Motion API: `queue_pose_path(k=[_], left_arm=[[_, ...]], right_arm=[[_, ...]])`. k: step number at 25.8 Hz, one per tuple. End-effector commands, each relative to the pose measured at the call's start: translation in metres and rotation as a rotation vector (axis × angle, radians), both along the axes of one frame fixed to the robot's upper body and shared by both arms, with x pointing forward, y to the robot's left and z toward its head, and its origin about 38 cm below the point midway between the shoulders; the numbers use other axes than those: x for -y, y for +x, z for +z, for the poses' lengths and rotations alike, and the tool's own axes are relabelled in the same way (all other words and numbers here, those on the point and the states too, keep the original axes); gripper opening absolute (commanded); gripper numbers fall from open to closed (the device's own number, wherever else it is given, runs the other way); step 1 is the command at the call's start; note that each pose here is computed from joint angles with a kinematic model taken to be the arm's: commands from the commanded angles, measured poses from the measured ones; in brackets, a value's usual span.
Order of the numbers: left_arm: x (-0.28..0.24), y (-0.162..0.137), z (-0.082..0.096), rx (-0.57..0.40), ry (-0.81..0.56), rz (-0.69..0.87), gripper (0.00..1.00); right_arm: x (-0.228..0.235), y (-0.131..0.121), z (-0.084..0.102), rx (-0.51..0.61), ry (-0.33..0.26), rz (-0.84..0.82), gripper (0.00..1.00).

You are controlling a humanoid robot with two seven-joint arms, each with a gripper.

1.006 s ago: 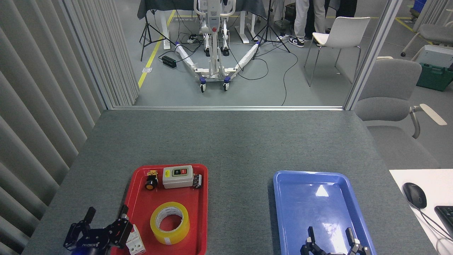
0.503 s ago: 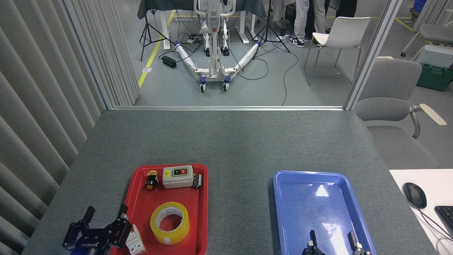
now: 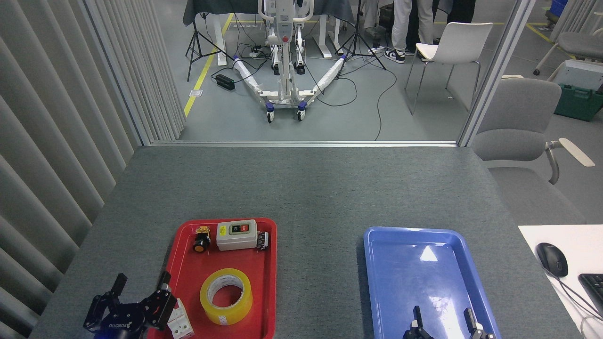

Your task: Place and move tape with both arms

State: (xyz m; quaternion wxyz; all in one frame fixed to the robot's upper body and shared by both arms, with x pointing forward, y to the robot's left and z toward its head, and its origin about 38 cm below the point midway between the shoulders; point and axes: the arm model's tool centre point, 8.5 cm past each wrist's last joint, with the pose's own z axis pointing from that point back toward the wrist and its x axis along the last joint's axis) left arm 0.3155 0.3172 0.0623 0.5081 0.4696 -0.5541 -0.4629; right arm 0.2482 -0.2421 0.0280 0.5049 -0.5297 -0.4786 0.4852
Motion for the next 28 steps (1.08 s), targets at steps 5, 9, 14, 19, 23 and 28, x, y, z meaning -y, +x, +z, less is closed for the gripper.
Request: queue_pose_path(k=[5, 9, 14, 19, 23, 28], left_arm=[[0.000, 0.000, 0.000, 0.001, -0.001, -0.005, 0.99], [0.003, 0.000, 0.005, 0.020, -0.018, -0.026, 0.99], [0.002, 0.001, 0.005, 0.018, -0.020, -0.021, 0.99], [0.001, 0.006, 0.010, 0.023, -0.009, -0.038, 0.99], [0.007, 0.025, 0.026, 0.011, 0.017, -0.146, 0.99], [0.004, 0.042, 0.039, -0.059, 0.035, -0.188, 0.99]], right_arm=[[0.000, 0.000, -0.001, -0.014, 0.003, 0.003, 1.00], [0.000, 0.000, 0.001, -0.002, 0.000, 0.011, 1.00], [-0.002, 0.000, -0.001, -0.020, 0.002, 0.017, 1.00], [-0.001, 0.000, -0.005, -0.068, 0.001, 0.013, 0.99], [-0.001, 0.003, -0.003, -0.058, 0.001, 0.013, 0.99], [-0.002, 0.003, -0.003, -0.058, 0.005, 0.016, 0.99]])
